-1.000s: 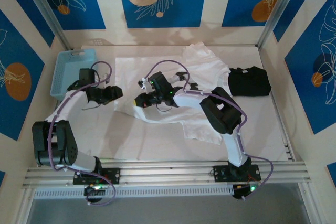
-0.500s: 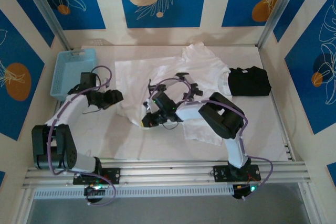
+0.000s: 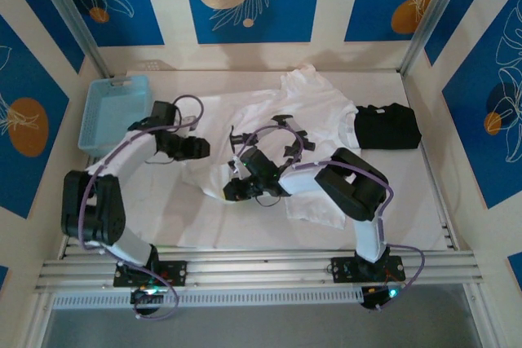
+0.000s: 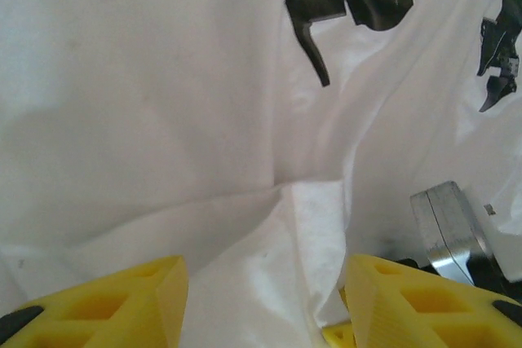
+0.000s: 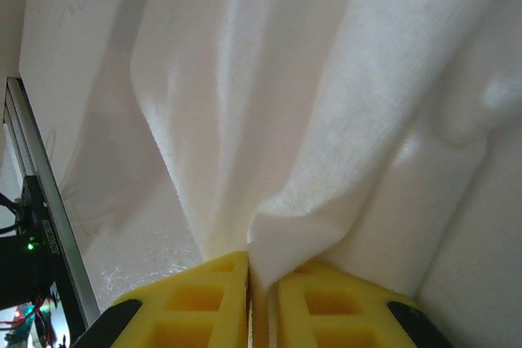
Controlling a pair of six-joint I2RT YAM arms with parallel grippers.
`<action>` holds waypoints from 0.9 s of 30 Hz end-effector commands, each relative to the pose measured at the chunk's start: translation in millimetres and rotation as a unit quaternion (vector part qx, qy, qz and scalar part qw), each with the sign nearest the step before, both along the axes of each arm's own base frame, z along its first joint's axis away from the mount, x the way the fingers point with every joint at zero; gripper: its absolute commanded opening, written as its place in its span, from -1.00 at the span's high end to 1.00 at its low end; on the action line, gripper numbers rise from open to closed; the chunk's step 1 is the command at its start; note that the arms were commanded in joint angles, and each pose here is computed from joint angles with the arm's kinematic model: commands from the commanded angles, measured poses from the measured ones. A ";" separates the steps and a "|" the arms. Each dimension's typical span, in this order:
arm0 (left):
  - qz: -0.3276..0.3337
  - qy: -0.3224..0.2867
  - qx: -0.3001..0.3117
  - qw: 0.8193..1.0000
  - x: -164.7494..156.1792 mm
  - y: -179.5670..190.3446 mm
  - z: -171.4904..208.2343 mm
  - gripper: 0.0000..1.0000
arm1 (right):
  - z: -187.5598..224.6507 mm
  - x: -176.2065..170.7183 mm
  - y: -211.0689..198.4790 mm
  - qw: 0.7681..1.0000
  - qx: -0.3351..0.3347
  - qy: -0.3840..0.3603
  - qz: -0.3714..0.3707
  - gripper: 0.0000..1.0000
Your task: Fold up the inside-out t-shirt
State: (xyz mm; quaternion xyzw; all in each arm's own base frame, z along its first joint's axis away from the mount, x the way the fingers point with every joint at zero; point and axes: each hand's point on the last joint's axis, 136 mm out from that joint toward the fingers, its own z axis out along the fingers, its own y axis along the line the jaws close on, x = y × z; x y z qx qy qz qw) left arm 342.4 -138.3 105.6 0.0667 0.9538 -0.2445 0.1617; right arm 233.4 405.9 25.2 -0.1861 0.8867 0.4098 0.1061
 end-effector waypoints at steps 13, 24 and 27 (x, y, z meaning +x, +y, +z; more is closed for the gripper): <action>-0.162 0.044 0.010 0.986 -9.8 -43.1 -36.4 -0.10 | 6.4 12.6 -9.9 0.999 0.018 -0.012 -0.027 0.73; -0.183 0.073 0.038 0.980 -22.8 -39.8 -47.2 0.07 | 5.9 13.8 -12.6 0.999 0.019 -0.013 -0.030 0.74; -0.185 0.075 0.059 0.978 -23.5 -34.0 -51.9 0.06 | 6.8 14.3 -12.8 0.999 0.020 -0.014 -0.030 0.75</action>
